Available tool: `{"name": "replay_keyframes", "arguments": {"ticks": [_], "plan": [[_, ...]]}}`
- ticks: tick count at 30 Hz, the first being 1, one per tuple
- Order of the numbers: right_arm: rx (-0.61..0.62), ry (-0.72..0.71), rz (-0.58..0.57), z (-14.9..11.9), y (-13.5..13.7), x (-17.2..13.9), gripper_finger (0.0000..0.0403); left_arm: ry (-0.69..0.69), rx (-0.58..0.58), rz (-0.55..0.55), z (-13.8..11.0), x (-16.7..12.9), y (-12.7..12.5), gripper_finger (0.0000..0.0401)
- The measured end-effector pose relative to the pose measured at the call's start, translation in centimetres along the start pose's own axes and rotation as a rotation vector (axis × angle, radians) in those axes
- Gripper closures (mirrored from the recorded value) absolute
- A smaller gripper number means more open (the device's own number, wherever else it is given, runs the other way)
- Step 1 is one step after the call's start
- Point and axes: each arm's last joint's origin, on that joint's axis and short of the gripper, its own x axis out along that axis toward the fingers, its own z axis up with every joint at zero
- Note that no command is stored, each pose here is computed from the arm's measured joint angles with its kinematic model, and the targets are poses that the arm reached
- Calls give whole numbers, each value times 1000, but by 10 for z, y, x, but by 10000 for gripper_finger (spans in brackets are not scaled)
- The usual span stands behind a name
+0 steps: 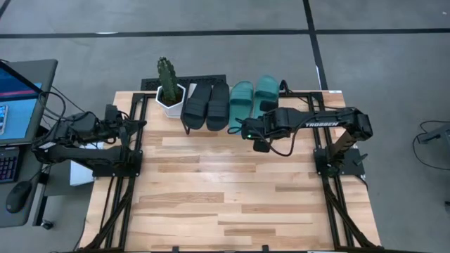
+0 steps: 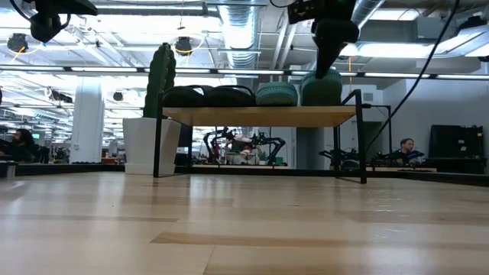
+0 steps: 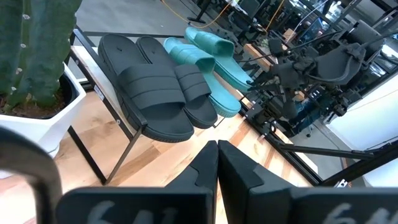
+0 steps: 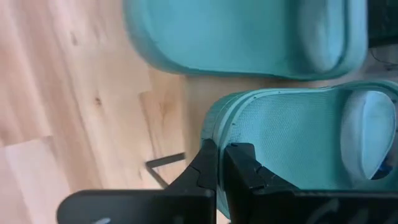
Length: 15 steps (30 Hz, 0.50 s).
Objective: Pick and place slides into the shelf
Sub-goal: Put the blue slides on the shelf
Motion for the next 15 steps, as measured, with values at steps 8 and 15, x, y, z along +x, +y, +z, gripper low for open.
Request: {"name": "replay_keyframes", "arguments": {"ticks": [8, 15], "plan": [[-52, -19, 40, 0, 11, -6, 403, 0, 0, 0, 0, 0, 0, 401], [-74, -22, 75, 0, 14, -7, 403, 0, 0, 0, 0, 0, 0, 401]]}}
